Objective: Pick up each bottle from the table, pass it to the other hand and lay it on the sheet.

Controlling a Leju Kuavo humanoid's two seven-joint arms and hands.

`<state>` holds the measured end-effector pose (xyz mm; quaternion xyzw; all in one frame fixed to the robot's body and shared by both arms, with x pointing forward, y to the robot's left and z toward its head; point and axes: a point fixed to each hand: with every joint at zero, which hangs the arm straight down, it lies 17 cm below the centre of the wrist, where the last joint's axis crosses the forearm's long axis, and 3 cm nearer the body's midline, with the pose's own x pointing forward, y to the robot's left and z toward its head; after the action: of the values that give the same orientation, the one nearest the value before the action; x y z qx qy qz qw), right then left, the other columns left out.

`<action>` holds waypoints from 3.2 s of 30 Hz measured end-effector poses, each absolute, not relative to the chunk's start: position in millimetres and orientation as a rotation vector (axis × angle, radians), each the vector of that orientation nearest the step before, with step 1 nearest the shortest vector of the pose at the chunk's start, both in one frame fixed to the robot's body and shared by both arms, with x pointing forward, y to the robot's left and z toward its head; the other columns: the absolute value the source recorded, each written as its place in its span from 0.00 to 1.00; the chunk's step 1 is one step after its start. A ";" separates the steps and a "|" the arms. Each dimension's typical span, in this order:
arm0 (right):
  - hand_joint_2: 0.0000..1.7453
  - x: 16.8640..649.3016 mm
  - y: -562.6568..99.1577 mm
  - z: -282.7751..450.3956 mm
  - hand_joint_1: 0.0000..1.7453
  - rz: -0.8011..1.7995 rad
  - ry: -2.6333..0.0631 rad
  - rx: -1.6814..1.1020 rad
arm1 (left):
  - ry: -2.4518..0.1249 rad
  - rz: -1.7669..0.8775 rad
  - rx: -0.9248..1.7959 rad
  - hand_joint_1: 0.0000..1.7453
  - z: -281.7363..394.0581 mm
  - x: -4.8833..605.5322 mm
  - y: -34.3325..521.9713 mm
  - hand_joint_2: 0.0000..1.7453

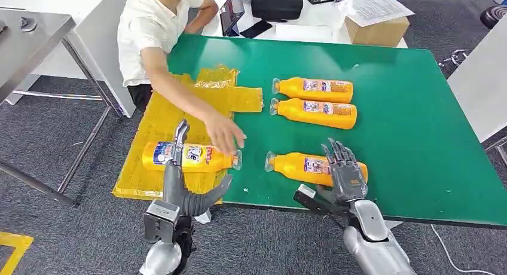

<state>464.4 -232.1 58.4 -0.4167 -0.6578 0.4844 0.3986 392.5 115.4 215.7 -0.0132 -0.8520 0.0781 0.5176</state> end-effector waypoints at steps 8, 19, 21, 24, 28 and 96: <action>1.00 470.2 -246.9 42.3 0.00 1.263 -1.570 -1.061 | -2.035 0.176 -0.041 0.00 213.7 392.1 109.9 1.00; 1.00 491.7 -274.9 11.7 0.00 1.299 -1.322 -0.993 | -2.012 0.159 -0.050 0.00 212.4 396.1 106.6 1.00; 1.00 496.1 -287.2 1.7 0.05 1.295 -1.231 -0.974 | -2.000 0.147 -0.056 0.00 210.9 396.9 104.4 1.00; 1.00 498.1 -303.3 -7.7 0.11 1.291 -1.141 -0.974 | -1.990 0.140 -0.062 0.00 209.6 397.4 102.4 1.00; 1.00 497.7 -313.6 -11.7 0.92 1.293 -1.111 -0.982 | -1.988 0.140 -0.063 0.00 209.4 397.5 102.1 1.00; 1.00 371.7 22.9 122.9 1.00 0.901 -2.017 0.251 | -1.418 0.503 -0.801 0.01 137.4 410.4 67.3 1.00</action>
<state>371.7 22.9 122.9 0.1014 -0.8132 0.3632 0.4432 410.4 67.3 137.4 -0.3537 -0.6261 0.2223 0.6584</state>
